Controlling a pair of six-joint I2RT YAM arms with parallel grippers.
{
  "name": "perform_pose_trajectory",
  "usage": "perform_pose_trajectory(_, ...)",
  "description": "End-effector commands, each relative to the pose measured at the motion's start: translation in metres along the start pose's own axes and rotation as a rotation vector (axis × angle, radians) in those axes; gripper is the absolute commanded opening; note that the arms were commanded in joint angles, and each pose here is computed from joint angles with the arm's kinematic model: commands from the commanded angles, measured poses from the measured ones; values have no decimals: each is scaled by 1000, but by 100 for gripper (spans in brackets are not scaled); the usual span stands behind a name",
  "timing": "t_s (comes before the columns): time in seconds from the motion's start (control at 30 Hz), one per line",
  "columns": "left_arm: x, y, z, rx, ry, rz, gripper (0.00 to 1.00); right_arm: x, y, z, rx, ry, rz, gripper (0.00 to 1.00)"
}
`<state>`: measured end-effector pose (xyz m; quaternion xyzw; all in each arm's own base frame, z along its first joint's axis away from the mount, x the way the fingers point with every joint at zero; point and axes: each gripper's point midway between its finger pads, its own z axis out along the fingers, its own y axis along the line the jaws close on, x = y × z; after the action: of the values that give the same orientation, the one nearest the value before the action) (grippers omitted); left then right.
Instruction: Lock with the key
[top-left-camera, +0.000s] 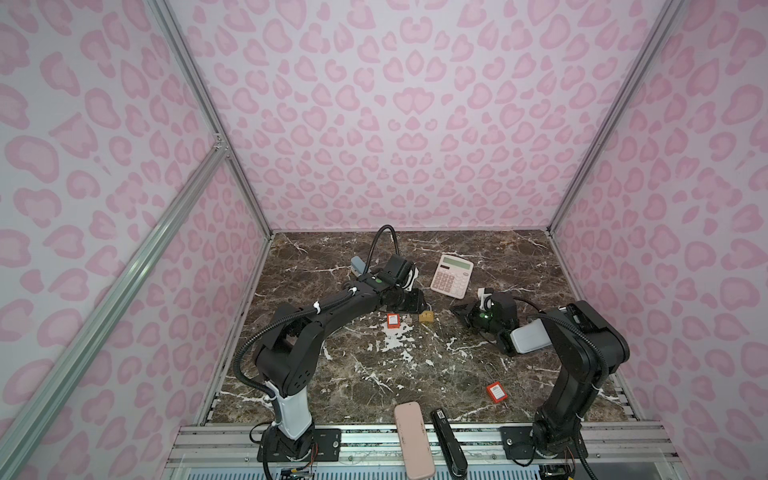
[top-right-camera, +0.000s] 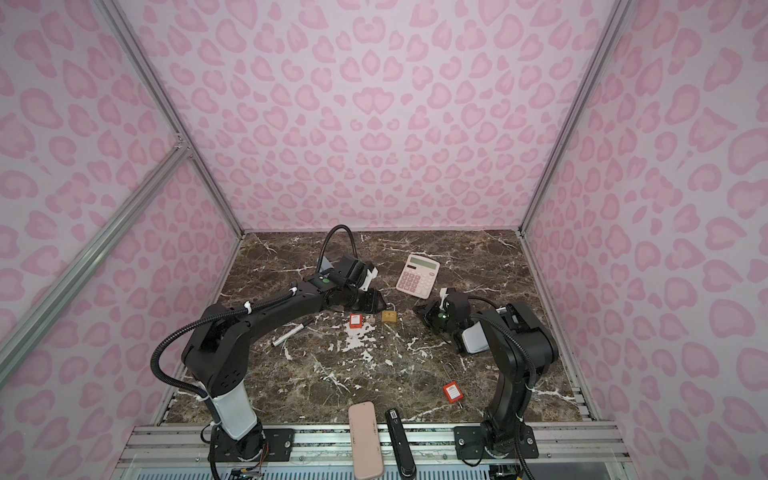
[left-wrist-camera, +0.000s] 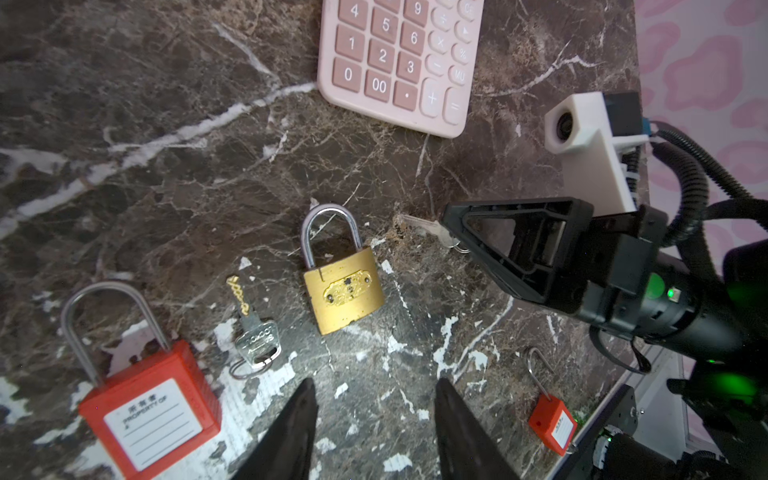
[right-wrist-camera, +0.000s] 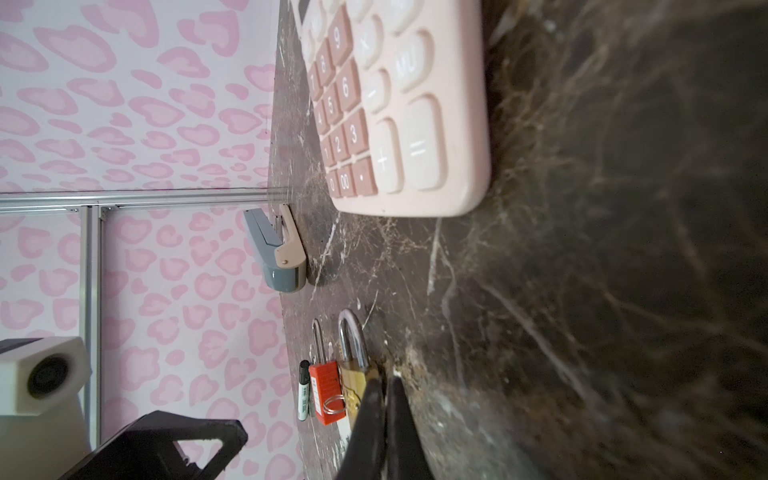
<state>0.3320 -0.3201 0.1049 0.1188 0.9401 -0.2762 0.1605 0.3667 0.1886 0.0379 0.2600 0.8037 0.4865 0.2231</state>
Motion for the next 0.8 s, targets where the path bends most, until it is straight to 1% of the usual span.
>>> perform_pose_trajectory(0.0, -6, -1, -7, 2, -31, 7, 48, -2, -3, 5, 12, -31, -7, 0)
perform_pose_trajectory(0.17, -6, -1, -9, 0, -37, 7, 49, 3, -13, 9, 34, -35, 18, 1)
perform_pose_trajectory(0.2, -6, -1, -9, 1, -39, 7, 48, 3, -14, 9, 36, -38, 19, 9)
perform_pose_trajectory(0.27, -6, -1, -10, 2, -42, 7, 49, 3, -15, 8, 50, -37, 18, 30)
perform_pose_trajectory(0.33, -6, -1, -10, 2, -42, 7, 49, 3, -19, 4, 87, -41, 16, 47)
perform_pose_trajectory(0.4, -6, -1, -9, 3, -41, 7, 48, 4, -27, -2, 157, -45, 7, 54)
perform_pose_trajectory(0.47, -6, -1, -9, 2, -40, 8, 49, 6, -36, -8, 249, -29, -27, 58)
perform_pose_trajectory(0.53, -7, 2, -10, -16, -41, 14, 49, 6, -36, -14, 299, -16, -83, 60)
perform_pose_trajectory(0.63, -6, 7, -11, -27, -41, 13, 49, 6, -36, -18, 325, 8, -140, 61)
perform_pose_trajectory(0.77, -6, 8, -13, -22, -41, 8, 49, 6, -31, -12, 317, 84, -192, 60)
